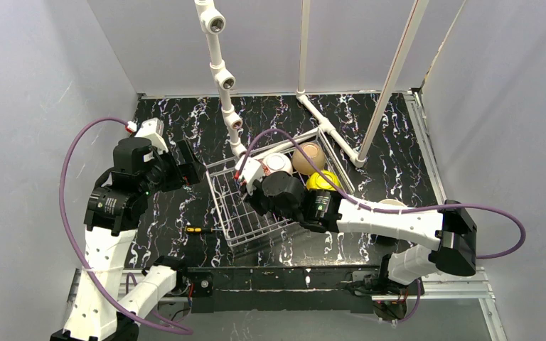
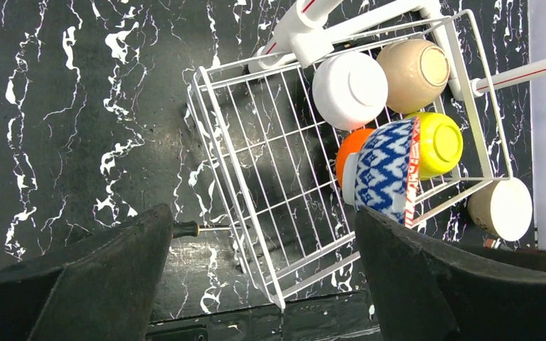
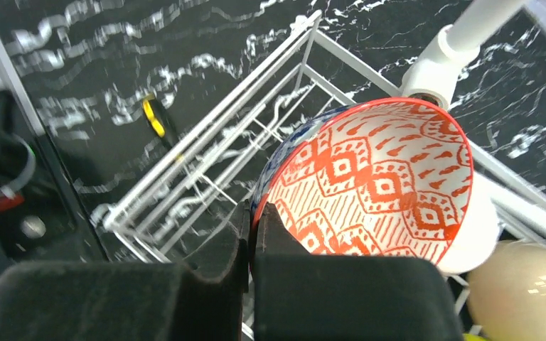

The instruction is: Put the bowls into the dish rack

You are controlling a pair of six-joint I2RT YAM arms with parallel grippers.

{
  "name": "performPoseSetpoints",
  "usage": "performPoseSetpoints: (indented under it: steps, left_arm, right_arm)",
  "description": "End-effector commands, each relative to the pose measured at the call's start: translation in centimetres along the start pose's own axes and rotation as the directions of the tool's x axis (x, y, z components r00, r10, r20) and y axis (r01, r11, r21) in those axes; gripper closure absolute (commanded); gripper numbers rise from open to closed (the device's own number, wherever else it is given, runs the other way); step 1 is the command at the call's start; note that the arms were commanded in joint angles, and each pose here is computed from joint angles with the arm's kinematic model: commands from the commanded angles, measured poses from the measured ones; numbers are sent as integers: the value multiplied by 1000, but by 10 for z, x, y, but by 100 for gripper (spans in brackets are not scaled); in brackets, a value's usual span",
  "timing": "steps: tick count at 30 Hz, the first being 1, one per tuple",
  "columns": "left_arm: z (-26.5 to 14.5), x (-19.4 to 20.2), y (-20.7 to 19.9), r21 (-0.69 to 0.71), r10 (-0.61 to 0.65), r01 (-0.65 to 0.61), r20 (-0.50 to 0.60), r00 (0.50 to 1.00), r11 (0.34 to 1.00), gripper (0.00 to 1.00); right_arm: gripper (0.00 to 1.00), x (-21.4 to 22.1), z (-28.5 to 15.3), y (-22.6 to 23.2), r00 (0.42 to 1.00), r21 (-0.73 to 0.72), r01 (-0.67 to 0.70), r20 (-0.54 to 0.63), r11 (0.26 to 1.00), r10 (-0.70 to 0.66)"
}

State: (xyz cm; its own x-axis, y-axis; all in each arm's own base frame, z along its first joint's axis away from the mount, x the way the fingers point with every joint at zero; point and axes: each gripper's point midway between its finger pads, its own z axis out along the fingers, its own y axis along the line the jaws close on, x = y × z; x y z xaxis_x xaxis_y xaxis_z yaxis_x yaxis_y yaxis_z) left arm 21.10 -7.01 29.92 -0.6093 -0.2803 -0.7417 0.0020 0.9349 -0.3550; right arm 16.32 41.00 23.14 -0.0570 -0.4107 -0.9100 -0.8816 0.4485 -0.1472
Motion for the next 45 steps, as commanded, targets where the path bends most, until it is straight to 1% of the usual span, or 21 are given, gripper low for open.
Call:
performPoseSetpoints:
  steps: [1, 3, 4, 6, 8, 9, 10, 14, 17, 20, 24, 25, 27, 28, 29, 30, 32, 34, 37, 42, 45]
  left_arm:
    - [1, 3, -2, 15, -11, 11, -8, 1000, 1000, 2]
    - [2, 5, -2, 15, -12, 12, -14, 1000, 1000, 2]
    - [3, 6, -1, 15, -10, 10, -16, 1000, 1000, 2]
    - [3, 7, 0, 9, -6, 7, -19, 1000, 1000, 2]
    - [3, 8, 2, 4, -10, 10, -15, 1000, 1000, 2]
    - [3, 9, 3, 3, -12, 12, -15, 1000, 1000, 2]
    - [4, 11, 3, 2, -14, 14, -19, 1000, 1000, 2]
    - [8, 16, 3, 7, -14, 15, -41, 999, 1000, 2]
    - [16, 26, 2, 19, -22, 24, -79, 997, 1000, 2]
    - [27, 43, 5, 19, -45, 47, -125, 991, 999, 2]
    - [42, 65, 12, -2, -77, 78, -191, 979, 997, 2]
    - [45, 70, 13, -4, -79, 80, -208, 975, 997, 3]
    - [52, 80, 14, 0, -81, 83, -242, 967, 997, 7]
    - [55, 84, 16, -4, -84, 85, -253, 964, 996, 11]
    - [59, 90, 18, -11, -88, 88, -270, 959, 996, 18]
    - [62, 94, 20, -15, -91, 91, -278, 956, 996, 22]
    - [67, 101, 23, -25, -99, 96, -294, 951, 995, 27]
    - [71, 107, 25, -28, -105, 101, -306, 946, 994, 29]
    - [77, 112, 27, -35, -111, 105, -315, 943, 994, 30]
    - [85, 118, 29, -42, -117, 109, -335, 935, 993, 30]
    - [90, 119, 31, -44, -110, 101, -338, 935, 994, 32]
  right_arm:
    - [99, -41, 3, -22, 880, 26, -443, 202, 896, 430]
    - [99, -36, 10, -31, 796, 8, -586, 192, 810, 574]
    - [99, -32, 13, -40, 736, 22, -665, 186, 746, 651]
    - [99, -20, 16, -55, 589, 55, -807, 165, 588, 791]
    - [99, -20, 18, -60, 455, -11, -886, 159, 463, 876]
    - [99, -21, 19, -59, 412, -63, -903, 159, 425, 897]
    - [99, -25, 19, -58, 382, -98, -912, 152, 399, 911]
    - [99, -27, 31, -52, 327, -156, -928, 89, 337, 941]
    - [99, -35, 36, -42, 288, -229, -929, 44, 290, 957]
    - [99, -42, 43, -36, 264, -278, -925, 18, 259, 964]
    - [99, -39, 56, -27, 235, -308, -927, -36, 213, 971]
    - [99, -33, 62, -25, 234, -284, -936, -59, 209, 970]
    - [99, -30, 68, -22, 233, -282, -939, -92, 199, 968]
    - [99, -30, 70, -24, 215, -292, -940, -96, 179, 972]
    - [99, -29, 72, -25, 198, -298, -941, -101, 160, 975]
    - [99, -30, 74, -26, 193, -312, -938, -101, 153, 976]
    - [99, -27, 77, -32, 183, -311, -940, -102, 143, 978]
    - [99, -26, 80, -37, 179, -320, -937, -101, 138, 979]
    - [99, -26, 85, -40, 176, -336, -934, -129, 124, 976]
    - [99, -27, 92, -38, 138, -370, -927, -188, 60, 972]
    - [99, -26, 98, -37, 123, -371, -928, -201, 40, 972]
